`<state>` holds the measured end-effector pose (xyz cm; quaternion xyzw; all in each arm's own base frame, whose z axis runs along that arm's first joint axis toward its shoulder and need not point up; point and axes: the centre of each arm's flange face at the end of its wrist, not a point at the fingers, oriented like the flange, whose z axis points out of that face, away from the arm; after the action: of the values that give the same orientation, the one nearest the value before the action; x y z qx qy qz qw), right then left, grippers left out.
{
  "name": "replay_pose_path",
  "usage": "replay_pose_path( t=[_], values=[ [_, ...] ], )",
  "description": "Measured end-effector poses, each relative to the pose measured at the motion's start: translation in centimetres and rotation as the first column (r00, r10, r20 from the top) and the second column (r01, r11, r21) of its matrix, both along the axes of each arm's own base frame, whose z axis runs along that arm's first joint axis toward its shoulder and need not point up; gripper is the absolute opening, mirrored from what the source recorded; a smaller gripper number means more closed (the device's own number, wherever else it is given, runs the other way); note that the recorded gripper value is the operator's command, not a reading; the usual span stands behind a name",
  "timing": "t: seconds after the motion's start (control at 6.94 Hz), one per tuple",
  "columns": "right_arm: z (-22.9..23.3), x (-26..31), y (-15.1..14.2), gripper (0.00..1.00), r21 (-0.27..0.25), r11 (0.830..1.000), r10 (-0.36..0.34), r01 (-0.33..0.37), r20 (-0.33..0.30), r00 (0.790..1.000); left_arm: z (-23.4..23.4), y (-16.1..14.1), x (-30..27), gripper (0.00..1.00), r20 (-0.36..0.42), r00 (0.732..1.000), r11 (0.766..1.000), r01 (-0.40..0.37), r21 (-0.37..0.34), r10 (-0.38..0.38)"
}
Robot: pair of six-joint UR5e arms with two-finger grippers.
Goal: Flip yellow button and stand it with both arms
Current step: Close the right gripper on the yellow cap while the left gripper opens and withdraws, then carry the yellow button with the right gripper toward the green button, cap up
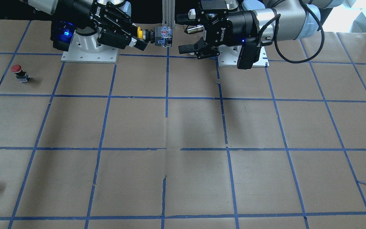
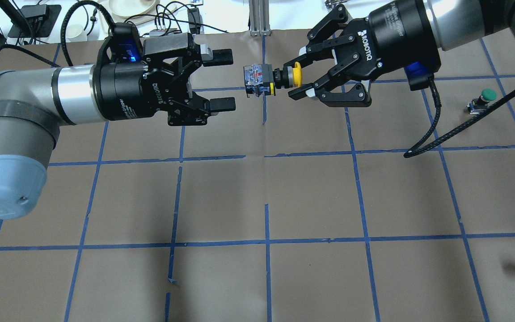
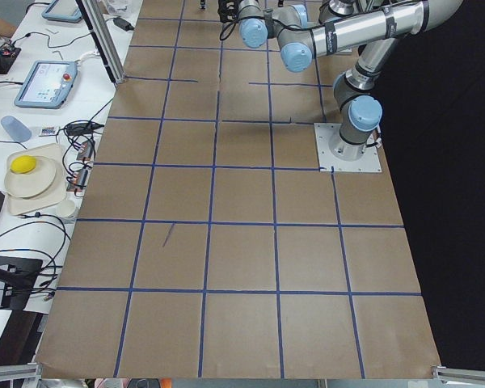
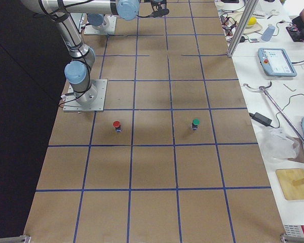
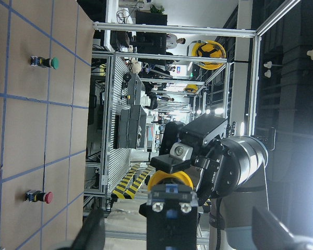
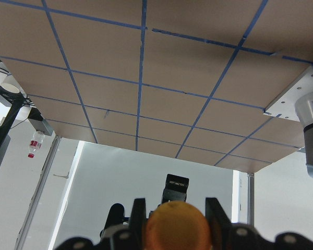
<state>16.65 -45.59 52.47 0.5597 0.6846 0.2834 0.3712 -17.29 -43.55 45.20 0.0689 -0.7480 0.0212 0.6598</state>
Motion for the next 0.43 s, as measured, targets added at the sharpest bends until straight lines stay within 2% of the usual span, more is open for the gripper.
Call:
replay_pose_path(
  t=[0.14,0.29,0.43],
  values=[
    [-0.4,-1.9,-0.5,0.12,-0.026,1.0,-0.007,0.006,-0.048,0.999,-0.2,-0.6,1.7,0.98,0.068,0.997,1.0,-0.028,0.001,0.027],
    [-1.3,-3.9,-0.8,0.12,-0.081,0.996,0.029,-0.039,-0.129,0.991,-0.6,-1.4,3.8,0.98,0.136,0.989,0.998,-0.063,0.006,0.061],
    [-2.7,-6.0,-0.9,0.12,-0.142,0.981,0.097,-0.133,-0.236,0.967,-1.5,-2.0,5.6,0.98,0.235,0.969,0.996,-0.081,0.02,0.074]
  ],
)
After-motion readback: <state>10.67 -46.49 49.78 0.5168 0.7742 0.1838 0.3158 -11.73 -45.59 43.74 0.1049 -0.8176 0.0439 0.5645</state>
